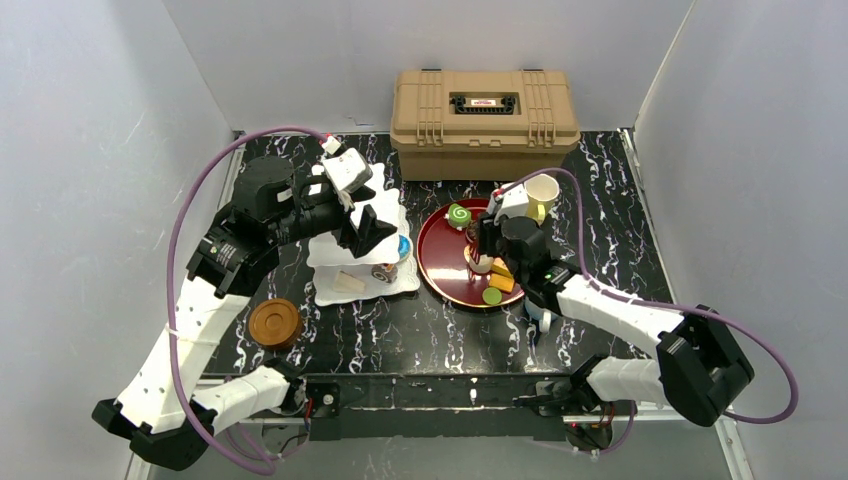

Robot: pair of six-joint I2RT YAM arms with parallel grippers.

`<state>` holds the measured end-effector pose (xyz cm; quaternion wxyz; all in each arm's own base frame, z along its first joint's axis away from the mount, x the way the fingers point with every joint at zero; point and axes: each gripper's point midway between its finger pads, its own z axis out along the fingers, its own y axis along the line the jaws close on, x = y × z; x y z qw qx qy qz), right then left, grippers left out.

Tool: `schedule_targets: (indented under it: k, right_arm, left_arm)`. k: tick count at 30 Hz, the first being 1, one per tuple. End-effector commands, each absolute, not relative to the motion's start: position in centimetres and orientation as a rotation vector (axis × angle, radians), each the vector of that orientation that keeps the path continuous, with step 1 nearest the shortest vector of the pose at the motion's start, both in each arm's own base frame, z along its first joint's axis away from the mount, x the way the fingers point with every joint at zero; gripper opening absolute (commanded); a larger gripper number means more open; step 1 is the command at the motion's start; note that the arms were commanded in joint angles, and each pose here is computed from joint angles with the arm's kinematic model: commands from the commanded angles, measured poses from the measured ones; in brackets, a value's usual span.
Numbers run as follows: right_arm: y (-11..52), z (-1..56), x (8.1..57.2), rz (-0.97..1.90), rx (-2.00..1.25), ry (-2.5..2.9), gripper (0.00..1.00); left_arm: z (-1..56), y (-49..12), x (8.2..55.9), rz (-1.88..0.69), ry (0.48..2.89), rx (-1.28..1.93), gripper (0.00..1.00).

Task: Serve the afternoon tea
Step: Pick up the desert from the tray.

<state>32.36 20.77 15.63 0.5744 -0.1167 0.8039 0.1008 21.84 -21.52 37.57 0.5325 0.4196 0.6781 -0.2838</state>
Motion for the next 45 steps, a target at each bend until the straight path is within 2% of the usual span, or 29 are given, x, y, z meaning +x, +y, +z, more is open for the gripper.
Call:
schedule_targets:
  k: [1,13,24,30,39,45]
  right_arm:
    - [20.7,15.6,32.0,0.282,-0.250,1.877,0.58]
    - [20.4,13.5,31.4,0.272,-0.269,1.918,0.59]
    - [19.8,15.6,31.6,0.238,-0.279,1.878,0.61]
    - [20.3,15.9,31.8,0.252,-0.295,1.877,0.58]
    - [20.4,15.5,31.5,0.248,-0.341,1.882,0.68]
    - [20.6,15.0,31.5,0.254,-0.346,1.894,0.64]
  left_arm:
    - [39.0,-21.3,21.8,-0.665,1.590,0.981,0.72]
    - [38.7,-21.2,21.9,-0.657,1.599,0.984,0.72]
    - [38.8,-21.4,21.8,-0.672,1.601,0.980,0.72]
    - [38.9,-21.3,21.7,-0.672,1.600,0.978,0.71]
    - [39.2,-21.3,21.2,-0.691,1.591,0.976,0.71]
    - [39.1,-21.3,21.4,-0.683,1.602,0.978,0.71]
